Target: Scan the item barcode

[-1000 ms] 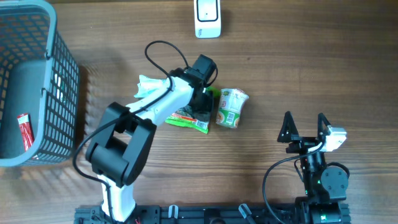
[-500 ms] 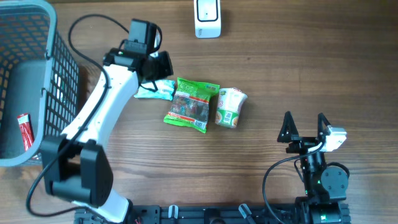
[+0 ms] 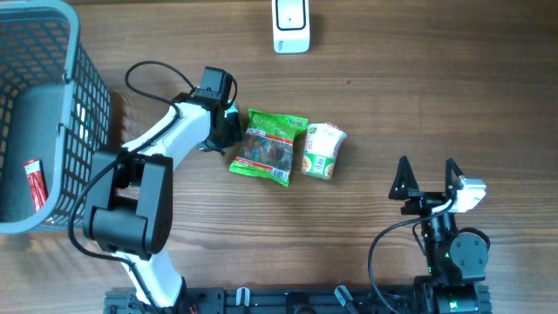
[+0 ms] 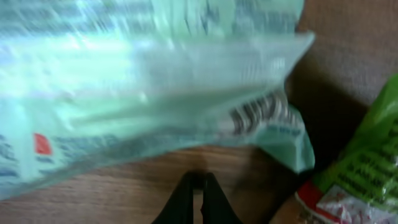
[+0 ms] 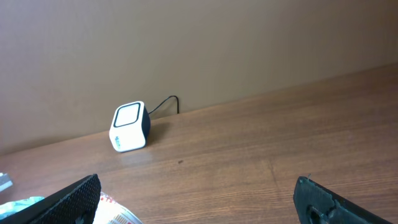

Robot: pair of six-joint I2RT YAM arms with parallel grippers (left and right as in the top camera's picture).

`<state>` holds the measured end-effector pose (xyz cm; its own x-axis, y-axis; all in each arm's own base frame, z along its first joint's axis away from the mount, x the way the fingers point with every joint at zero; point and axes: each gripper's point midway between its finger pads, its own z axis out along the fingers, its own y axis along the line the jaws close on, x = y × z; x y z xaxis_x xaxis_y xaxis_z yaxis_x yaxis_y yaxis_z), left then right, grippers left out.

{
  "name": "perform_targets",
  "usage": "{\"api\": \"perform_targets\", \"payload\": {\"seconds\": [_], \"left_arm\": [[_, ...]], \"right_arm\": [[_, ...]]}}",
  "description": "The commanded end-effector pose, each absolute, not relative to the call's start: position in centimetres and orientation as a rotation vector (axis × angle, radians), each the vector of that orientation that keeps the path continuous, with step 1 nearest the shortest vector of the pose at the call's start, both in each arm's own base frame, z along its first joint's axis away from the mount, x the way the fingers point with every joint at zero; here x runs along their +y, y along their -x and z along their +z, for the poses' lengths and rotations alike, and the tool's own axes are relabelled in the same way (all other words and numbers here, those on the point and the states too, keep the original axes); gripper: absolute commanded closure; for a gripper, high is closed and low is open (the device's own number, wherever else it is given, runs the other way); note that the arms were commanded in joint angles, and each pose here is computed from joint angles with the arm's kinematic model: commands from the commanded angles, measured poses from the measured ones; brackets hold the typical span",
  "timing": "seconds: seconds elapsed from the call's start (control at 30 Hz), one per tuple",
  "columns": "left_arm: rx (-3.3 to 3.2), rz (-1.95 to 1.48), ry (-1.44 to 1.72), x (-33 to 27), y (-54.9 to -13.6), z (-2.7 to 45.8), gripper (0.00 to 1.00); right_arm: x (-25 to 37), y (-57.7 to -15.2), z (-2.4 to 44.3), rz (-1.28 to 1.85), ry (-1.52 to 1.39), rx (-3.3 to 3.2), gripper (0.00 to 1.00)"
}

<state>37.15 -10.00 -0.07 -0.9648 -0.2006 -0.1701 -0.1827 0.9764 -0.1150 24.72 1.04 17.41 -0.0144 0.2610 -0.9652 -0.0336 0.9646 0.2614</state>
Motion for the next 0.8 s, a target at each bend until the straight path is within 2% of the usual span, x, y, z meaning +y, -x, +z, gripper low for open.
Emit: {"api": "perform_targets", "payload": {"seconds": [0.0, 0.13, 0.27, 0.37, 0.67, 0.77], "left_arm": [[2.87, -0.249, 0.254, -11.0, -37.6, 3.6, 0.96], [2.711, -0.221, 0.253, -10.3, -39.4, 7.9, 0.96], [2.618, -0.064, 0.29, -8.2, -41.0, 8.7, 0.96], [2.614, -0.013, 0.301, -7.7, -41.6, 7.5, 0.96], [2.799, 0.083, 0.298, -7.4, -40.3, -0.7, 0.96], [2.814, 0.09, 0.287, -7.4, -39.9, -0.7, 0.96]], "right_arm": [[1.0, -24.7, 17.7, 0.239, -0.183, 1.556, 0.0], [1.0, -24.7, 17.7, 0.238, -0.183, 1.556, 0.0], [1.0, -24.7, 17.7, 0.239, -0.183, 1.556, 0.0], [1.0, -24.7, 17.7, 0.239, -0.183, 1.556, 0.0], [1.0, -24.7, 17.7, 0.239, -0.183, 1.556, 0.0], [1.0, -24.7, 17.7, 0.239, -0.184, 1.556, 0.0]]}}
